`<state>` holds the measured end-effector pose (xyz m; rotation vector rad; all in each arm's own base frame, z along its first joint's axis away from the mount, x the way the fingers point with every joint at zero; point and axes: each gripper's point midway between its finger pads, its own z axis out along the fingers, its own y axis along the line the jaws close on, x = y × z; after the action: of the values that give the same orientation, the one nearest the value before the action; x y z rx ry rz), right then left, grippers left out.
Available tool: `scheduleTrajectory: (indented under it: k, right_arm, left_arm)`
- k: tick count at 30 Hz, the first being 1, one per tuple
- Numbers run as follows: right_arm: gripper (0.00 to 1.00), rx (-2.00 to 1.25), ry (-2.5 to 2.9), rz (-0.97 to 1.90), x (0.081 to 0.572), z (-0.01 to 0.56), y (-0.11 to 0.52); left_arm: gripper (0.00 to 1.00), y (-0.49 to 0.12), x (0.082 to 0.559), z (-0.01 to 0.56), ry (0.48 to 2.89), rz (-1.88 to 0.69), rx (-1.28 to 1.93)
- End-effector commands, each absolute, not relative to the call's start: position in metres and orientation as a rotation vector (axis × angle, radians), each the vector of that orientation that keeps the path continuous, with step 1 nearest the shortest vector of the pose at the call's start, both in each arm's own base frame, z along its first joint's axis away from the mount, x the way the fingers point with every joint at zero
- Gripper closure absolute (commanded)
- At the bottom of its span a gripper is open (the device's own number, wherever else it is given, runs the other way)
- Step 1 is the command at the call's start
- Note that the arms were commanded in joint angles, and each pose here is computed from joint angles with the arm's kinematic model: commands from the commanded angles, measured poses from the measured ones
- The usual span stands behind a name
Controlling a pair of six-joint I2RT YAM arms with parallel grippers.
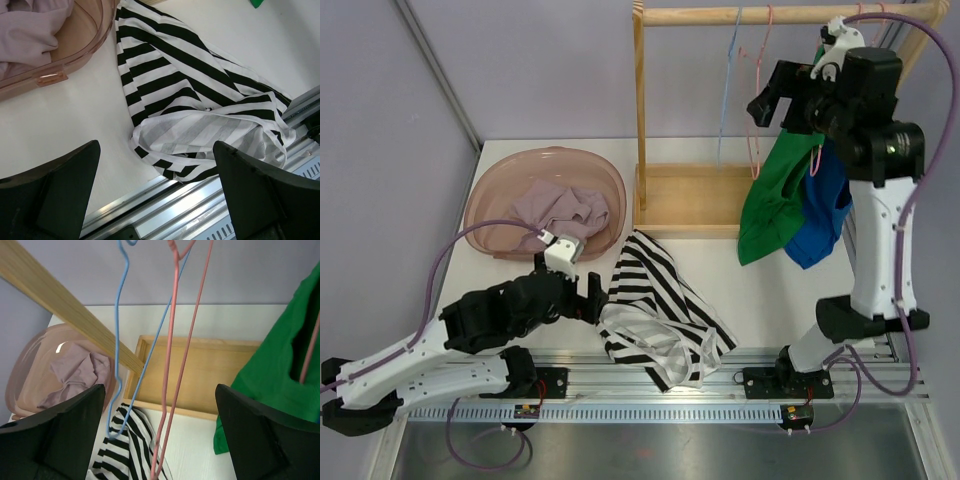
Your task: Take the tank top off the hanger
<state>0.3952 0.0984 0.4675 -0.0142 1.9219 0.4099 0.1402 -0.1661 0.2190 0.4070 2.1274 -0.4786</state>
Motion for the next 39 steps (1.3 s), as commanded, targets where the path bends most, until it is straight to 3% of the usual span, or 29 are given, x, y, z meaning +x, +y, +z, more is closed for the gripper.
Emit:
scheduleTrajectory:
  k: [1,8,14,28,29,31,34,36,39]
  right_arm:
    - [0.0,-0.027,1.8,0.378,0.332,0.506,0.083]
    - [0.0,-0.286,1.737,0.735,0.218,0.463,0.129]
    - [0.01,-0.313,1.723,0.959,0.148,0.409,0.145]
    - [0.01,-0.374,1.77,0.93,0.094,0.362,0.136]
    - [0.01,-0.375,1.764,0.934,0.092,0.361,0.137]
    - [0.01,-0.381,1.753,0.947,0.089,0.361,0.138]
    - [0.01,-0.38,1.746,0.954,0.088,0.363,0.139]
    - [0.01,-0.382,1.745,0.952,0.087,0.364,0.138]
    - [0.0,-0.385,1.736,0.941,0.085,0.367,0.137]
  left_arm:
    - [0.01,-0.196,0.146,0.218,2.116,-0.578,0.351]
    - [0.01,-0.248,0.144,0.192,2.152,-0.628,0.419]
    - [0.01,-0.289,0.136,0.141,2.237,-0.57,0.516]
    - [0.02,-0.336,0.103,0.021,2.431,-0.46,0.701]
    - [0.05,-0.335,0.1,0.01,2.45,-0.434,0.721]
    - [0.29,-0.339,0.094,0.005,2.458,-0.436,0.75]
    - [0.89,-0.336,0.091,0.005,2.456,-0.397,0.756]
    - [1.0,-0.332,0.096,0.013,2.448,-0.351,0.744]
    - [1.0,-0.327,0.108,0.047,2.393,-0.306,0.695]
